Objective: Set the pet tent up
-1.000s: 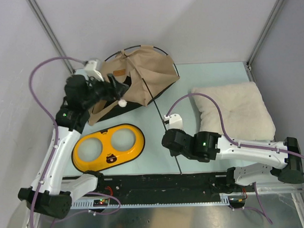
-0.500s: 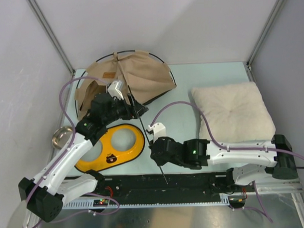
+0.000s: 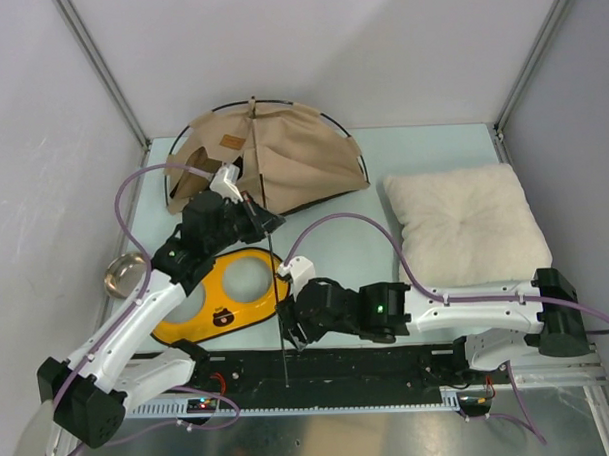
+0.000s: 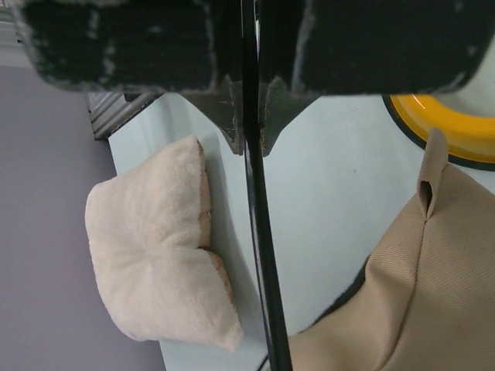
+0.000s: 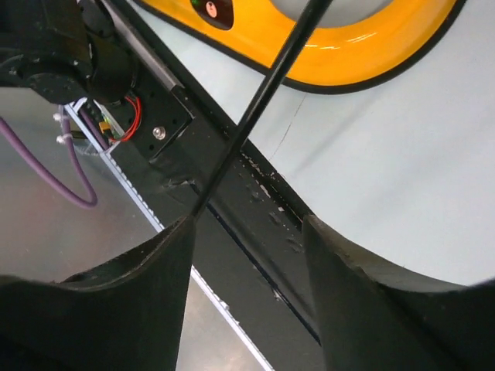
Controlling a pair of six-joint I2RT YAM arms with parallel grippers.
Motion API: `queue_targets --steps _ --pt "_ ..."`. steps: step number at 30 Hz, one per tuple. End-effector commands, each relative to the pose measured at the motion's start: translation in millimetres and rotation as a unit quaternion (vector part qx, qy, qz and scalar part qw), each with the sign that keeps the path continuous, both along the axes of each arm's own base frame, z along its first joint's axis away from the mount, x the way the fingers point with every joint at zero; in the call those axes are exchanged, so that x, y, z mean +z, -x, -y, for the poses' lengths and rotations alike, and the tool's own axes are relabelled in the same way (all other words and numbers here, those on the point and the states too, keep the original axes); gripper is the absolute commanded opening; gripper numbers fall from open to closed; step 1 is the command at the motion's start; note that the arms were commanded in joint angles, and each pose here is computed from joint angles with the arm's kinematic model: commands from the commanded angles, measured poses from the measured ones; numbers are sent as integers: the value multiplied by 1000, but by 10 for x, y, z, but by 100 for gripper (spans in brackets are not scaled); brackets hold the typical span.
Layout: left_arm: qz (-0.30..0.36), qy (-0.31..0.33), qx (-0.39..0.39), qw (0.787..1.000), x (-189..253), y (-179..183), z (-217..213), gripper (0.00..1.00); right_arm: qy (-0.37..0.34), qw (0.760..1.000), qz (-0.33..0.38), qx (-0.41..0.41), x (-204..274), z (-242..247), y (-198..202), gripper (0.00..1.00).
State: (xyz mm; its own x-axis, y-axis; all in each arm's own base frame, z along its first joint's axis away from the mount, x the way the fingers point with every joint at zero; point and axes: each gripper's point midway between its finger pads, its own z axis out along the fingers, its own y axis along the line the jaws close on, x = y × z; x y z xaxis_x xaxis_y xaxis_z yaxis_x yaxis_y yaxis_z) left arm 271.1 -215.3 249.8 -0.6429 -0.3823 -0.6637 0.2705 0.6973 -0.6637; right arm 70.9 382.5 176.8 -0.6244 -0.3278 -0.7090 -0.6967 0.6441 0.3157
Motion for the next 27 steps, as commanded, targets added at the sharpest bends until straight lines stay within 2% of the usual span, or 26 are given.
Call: queue_targets --steps 1,5,11,15,21,27 --pt "40 22 17 999 296 -120 19 0 -25 997 -1 68 253 -48 163 68" --pt "40 24 36 998 337 -196 -5 0 -24 995 -25 94 205 12 297 75" --pt "40 22 56 997 346 -269 -38 0 -62 991 -40 111 271 -53 386 78" --pt "41 22 65 997 363 -298 -54 0 -69 991 -56 105 186 -145 392 71" --pt "42 22 68 997 368 -307 -57 0 -66 994 -67 56 34 -243 296 50" --pt "41 25 66 997 371 -294 -56 0 -56 995 -72 34 -60 -226 281 47"
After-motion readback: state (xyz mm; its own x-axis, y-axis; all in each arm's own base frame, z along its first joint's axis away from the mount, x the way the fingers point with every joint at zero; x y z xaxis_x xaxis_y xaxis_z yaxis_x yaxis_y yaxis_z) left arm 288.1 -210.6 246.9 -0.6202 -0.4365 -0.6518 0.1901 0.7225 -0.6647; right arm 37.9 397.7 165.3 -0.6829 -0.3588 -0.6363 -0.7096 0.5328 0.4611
